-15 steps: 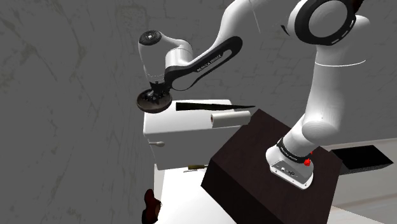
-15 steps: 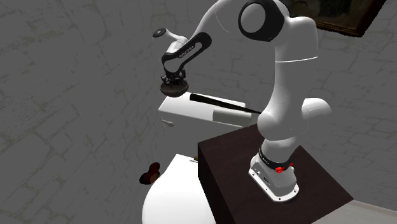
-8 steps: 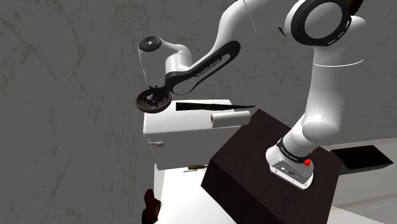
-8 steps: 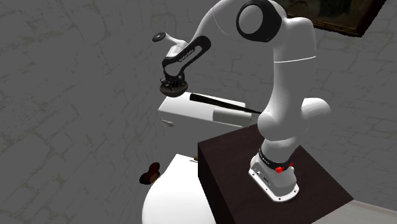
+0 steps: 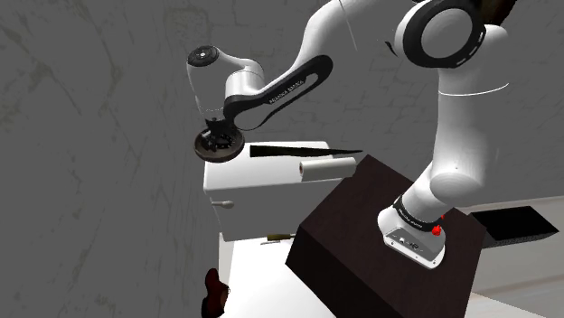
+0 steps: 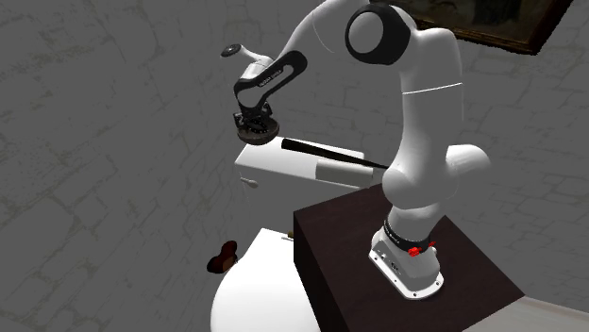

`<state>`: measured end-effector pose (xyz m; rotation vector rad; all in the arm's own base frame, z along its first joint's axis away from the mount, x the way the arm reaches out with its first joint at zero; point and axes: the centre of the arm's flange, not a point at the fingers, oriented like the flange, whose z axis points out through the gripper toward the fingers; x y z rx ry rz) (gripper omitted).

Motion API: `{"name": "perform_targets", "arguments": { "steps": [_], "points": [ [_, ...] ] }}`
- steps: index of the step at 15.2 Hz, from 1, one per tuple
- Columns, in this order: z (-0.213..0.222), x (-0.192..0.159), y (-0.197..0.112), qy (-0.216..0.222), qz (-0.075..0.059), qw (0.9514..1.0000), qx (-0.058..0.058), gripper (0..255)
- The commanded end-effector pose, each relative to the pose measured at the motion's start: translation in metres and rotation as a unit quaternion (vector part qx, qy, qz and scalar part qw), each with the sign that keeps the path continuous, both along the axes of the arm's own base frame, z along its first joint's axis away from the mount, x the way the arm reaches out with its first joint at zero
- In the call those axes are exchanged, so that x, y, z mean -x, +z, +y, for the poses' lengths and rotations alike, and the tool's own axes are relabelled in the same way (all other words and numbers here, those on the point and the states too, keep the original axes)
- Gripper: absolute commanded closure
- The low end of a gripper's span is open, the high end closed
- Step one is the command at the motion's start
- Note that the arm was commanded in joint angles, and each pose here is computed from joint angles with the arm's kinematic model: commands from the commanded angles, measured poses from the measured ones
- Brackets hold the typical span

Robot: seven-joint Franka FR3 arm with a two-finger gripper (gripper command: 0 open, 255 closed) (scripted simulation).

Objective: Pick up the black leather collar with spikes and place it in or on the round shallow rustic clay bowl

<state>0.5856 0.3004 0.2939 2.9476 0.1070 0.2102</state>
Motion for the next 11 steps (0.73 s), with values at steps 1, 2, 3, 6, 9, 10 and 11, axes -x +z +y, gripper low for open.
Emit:
{"name": "perform_targets", "arguments": {
  "steps": [1, 2, 3, 6, 9, 10, 11],
  "points": [
    [0.012, -0.028, 0.008, -0.006, 0.032, 0.9995, -0.006, 0],
    [0.019, -0.043, 0.012, -0.009, 0.049, 0.9987, -0.010, 0],
    [0.026, -0.058, 0.015, -0.012, 0.066, 0.9977, -0.013, 0],
    [0.042, -0.096, 0.021, -0.019, 0.107, 0.9939, -0.022, 0],
    [0.040, -0.095, 0.005, -0.019, 0.107, 0.9939, -0.022, 0],
    [0.039, -0.095, 0.000, -0.019, 0.107, 0.9939, -0.022, 0],
    [0.038, -0.094, -0.006, -0.019, 0.107, 0.9939, -0.022, 0]
  ]
}}
